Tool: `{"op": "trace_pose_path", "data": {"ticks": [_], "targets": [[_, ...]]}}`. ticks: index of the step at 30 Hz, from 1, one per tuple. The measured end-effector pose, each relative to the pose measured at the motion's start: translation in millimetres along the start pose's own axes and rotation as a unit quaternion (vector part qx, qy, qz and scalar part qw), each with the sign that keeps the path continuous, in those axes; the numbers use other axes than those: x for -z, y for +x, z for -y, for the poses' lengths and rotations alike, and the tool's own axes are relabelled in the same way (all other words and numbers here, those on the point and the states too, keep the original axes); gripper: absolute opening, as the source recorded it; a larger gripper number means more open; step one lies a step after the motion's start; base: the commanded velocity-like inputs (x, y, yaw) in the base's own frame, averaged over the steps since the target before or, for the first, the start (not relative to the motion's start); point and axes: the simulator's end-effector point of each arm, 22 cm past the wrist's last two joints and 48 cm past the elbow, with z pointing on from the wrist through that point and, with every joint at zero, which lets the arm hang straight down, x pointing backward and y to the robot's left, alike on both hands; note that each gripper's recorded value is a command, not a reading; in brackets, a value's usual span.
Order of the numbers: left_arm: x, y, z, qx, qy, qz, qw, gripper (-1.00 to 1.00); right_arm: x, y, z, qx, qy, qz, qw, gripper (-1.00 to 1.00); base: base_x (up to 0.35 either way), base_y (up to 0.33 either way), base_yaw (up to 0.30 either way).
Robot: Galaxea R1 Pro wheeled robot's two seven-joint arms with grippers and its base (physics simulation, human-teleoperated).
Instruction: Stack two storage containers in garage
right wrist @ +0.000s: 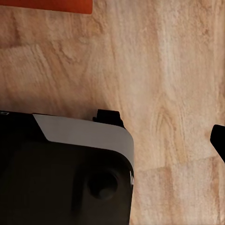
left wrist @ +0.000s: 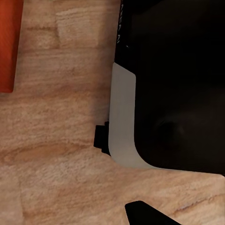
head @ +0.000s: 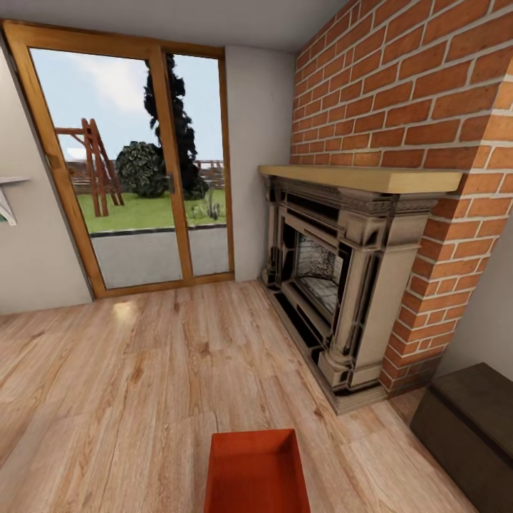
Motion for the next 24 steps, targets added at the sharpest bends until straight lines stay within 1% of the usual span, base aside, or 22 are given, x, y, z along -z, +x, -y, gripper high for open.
{"op": "trace_pose_path", "data": {"ticks": [3,10,24], "targets": [[0.0,-0.1,0.1,0.0,0.0,0.0,1.0,1.0,0.0,0.1,0.0,0.0,0.0,0.0,1.0,1.0,0.0,-0.035,0.0],[0.0,0.2,0.5,0.0,0.0,0.0,1.0,1.0,0.0,0.1,0.0,0.0,0.0,0.0,1.0,1.0,0.0,-0.152,0.0],[-0.6,3.6,0.2,-0.001,0.0,-0.004,1.0,1.0,-0.4,3.8,-0.6,0.001,-0.001,-0.005,1.0,1.0,0.0,-0.011,0.0]]}}
